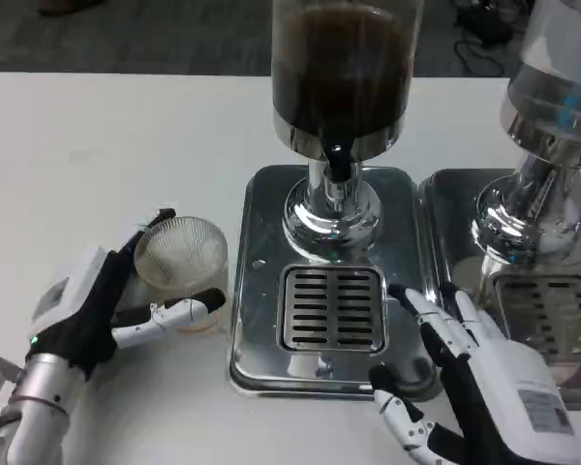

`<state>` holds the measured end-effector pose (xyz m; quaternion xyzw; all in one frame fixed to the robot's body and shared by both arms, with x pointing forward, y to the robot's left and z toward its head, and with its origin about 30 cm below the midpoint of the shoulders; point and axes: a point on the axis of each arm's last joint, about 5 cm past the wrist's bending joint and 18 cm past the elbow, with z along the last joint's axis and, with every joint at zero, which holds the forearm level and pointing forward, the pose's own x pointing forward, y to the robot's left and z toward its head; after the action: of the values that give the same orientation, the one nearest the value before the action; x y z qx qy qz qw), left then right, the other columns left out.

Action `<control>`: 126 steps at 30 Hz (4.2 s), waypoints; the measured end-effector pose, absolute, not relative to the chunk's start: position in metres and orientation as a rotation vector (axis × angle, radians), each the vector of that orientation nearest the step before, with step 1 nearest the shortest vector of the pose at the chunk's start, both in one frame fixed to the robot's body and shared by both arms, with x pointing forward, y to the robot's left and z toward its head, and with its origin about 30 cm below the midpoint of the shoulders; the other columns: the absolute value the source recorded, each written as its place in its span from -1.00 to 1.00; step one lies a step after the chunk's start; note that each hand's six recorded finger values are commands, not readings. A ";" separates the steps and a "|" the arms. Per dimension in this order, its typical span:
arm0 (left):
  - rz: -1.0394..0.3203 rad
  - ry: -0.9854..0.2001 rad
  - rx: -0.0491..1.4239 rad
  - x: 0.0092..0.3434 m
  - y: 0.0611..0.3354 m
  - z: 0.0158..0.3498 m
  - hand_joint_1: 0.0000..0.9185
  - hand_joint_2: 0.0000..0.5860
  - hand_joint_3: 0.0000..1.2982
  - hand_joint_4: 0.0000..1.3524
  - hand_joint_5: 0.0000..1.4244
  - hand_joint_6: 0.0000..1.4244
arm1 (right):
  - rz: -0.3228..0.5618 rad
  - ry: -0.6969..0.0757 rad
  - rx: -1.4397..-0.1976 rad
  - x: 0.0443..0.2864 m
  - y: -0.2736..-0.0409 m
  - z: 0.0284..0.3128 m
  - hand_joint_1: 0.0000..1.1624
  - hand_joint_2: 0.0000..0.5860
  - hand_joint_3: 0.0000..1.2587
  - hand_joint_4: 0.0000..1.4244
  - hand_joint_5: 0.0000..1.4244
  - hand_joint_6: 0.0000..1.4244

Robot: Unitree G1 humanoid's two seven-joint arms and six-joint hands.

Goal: Grasp the cup under the faucet to collect the drink, then remove the cup.

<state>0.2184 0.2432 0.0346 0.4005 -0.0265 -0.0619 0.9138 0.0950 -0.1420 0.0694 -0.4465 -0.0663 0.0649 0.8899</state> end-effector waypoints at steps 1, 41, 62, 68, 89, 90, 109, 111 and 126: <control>-0.127 -0.056 0.819 0.219 0.242 0.034 -0.08 -0.77 -0.63 -0.60 -0.18 -0.05 | 0.135 -0.136 -0.926 0.095 -0.142 0.069 -0.49 0.49 -0.78 -0.76 -0.98 -0.94; 0.024 -0.358 0.727 0.192 0.265 0.051 0.16 -0.86 -0.10 -0.07 0.33 0.68 | 0.158 -0.122 -0.854 0.099 -0.143 0.067 -0.39 0.49 -0.76 -0.69 -0.91 -0.91; -0.271 -0.294 0.777 0.219 0.219 0.043 0.19 -0.87 -0.09 -0.05 0.33 0.68 | 0.131 -0.132 -0.828 0.099 -0.140 0.067 -0.39 0.49 -0.75 -0.67 -0.90 -0.90; -0.279 -0.277 0.797 0.230 0.212 0.045 0.19 -0.87 -0.09 -0.06 0.32 0.68 | 0.126 -0.128 -0.823 0.098 -0.138 0.067 -0.39 0.49 -0.75 -0.67 -0.90 -0.89; -0.449 -0.284 0.859 0.252 0.184 0.053 -0.54 -0.82 -0.89 -0.85 -0.63 -0.53 | 0.108 -0.110 -0.819 0.091 -0.137 0.067 -0.39 0.49 -0.75 -0.67 -0.87 -0.87; -0.455 -0.282 0.863 0.253 0.184 0.054 -0.56 -0.82 -0.90 -0.88 -0.65 -0.56 | 0.106 -0.110 -0.817 0.090 -0.136 0.067 -0.39 0.49 -0.75 -0.67 -0.87 -0.87; -0.487 -0.288 0.900 0.251 0.193 0.057 -0.74 -0.96 -0.93 -1.00 -0.95 -0.95 | 0.109 -0.113 -0.802 0.093 -0.133 0.066 -0.39 0.49 -0.75 -0.67 -0.83 -0.84; -0.487 -0.301 0.895 0.248 0.196 0.058 -0.74 -0.97 -0.93 -1.00 -0.95 -0.96 | 0.108 -0.117 -0.800 0.094 -0.133 0.066 -0.39 0.49 -0.75 -0.67 -0.83 -0.84; -0.343 -0.445 0.764 0.213 0.246 0.080 -0.78 -0.94 -0.85 -1.00 -0.85 -0.84 | 0.102 -0.132 -0.792 0.101 -0.134 0.066 -0.39 0.49 -0.74 -0.68 -0.84 -0.84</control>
<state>0.2133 0.2458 0.0802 0.3680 -0.2141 -0.1651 0.8897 0.1006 -0.1335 0.0665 -0.3852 -0.0644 0.0494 0.9193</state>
